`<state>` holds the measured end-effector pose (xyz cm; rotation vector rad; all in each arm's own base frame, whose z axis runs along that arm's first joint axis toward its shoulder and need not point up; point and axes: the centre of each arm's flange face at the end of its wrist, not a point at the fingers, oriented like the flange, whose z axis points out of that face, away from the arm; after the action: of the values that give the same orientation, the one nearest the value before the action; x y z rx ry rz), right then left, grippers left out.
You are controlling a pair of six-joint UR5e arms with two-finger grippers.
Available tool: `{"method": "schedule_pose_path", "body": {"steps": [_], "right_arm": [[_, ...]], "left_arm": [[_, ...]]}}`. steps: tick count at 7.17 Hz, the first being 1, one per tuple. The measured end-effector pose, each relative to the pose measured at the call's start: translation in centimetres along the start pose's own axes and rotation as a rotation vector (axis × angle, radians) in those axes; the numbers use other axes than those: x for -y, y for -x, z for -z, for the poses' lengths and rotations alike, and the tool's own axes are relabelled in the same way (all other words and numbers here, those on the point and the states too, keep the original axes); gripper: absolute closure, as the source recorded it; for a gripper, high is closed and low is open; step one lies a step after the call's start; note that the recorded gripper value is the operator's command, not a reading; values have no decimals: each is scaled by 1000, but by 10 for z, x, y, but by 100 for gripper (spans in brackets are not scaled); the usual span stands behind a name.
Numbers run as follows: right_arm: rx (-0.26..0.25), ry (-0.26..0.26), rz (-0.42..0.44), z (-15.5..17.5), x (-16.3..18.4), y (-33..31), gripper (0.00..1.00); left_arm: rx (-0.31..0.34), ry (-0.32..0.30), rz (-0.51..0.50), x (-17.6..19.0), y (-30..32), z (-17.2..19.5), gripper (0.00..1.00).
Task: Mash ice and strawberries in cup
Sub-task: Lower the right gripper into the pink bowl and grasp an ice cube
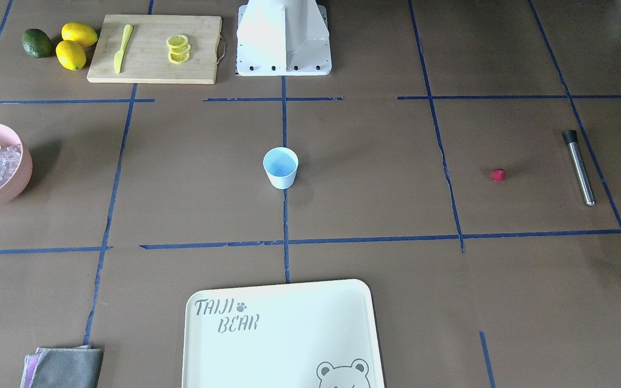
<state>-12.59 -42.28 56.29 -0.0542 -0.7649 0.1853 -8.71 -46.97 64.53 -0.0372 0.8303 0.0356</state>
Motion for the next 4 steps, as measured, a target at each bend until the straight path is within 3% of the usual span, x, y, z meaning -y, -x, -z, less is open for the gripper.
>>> {"method": "schedule_pose_path", "body": {"steps": [4], "right_arm": [[-40,39,3,-29,-2,-5,12]], "left_arm": [[0,-2,-1,1,-1,1,0]]}}
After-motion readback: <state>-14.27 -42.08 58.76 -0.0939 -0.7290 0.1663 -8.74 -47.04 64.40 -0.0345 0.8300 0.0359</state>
